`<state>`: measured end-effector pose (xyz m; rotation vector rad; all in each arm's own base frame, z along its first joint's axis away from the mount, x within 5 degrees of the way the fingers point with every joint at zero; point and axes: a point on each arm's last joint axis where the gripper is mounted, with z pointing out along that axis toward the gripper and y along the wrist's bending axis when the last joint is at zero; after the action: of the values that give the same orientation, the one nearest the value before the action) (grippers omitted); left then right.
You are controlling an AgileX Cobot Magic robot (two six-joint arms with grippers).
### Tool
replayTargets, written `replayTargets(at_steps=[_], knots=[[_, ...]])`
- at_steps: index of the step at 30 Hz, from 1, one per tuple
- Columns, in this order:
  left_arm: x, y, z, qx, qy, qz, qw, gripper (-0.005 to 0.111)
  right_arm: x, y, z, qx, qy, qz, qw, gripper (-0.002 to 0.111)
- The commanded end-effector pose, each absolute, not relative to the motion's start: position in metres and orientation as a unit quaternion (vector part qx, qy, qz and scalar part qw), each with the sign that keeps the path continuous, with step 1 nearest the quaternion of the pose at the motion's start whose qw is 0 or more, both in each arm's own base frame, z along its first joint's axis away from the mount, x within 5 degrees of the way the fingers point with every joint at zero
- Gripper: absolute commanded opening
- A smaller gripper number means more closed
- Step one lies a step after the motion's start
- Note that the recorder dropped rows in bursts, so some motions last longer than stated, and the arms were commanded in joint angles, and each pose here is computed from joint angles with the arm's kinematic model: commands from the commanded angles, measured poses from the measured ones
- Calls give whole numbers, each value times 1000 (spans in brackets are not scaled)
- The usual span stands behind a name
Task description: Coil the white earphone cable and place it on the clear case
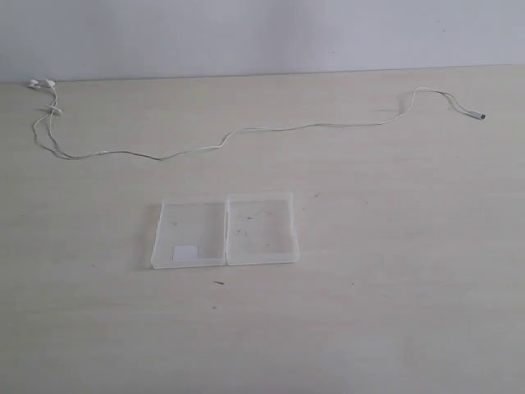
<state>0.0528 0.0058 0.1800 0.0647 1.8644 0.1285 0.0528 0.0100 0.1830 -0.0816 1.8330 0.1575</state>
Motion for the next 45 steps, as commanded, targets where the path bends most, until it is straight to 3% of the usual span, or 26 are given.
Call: replayTargets(at_steps=[1, 18, 21, 27, 45], knots=[[53, 6, 180, 30, 800, 57, 597, 0, 53, 9, 183, -34, 787, 64, 612, 0], [53, 6, 180, 32, 800, 59, 597, 0, 53, 9, 183, -34, 787, 64, 612, 0], [54, 8, 186, 81, 775, 112, 616, 0, 53, 9, 183, -34, 787, 64, 612, 0], [56, -1, 211, 19, 685, 7, 729, 0, 53, 9, 183, -34, 787, 64, 612, 0], [56, -1, 211, 18, 684, 7, 729, 0, 53, 9, 183, -34, 787, 64, 612, 0]])
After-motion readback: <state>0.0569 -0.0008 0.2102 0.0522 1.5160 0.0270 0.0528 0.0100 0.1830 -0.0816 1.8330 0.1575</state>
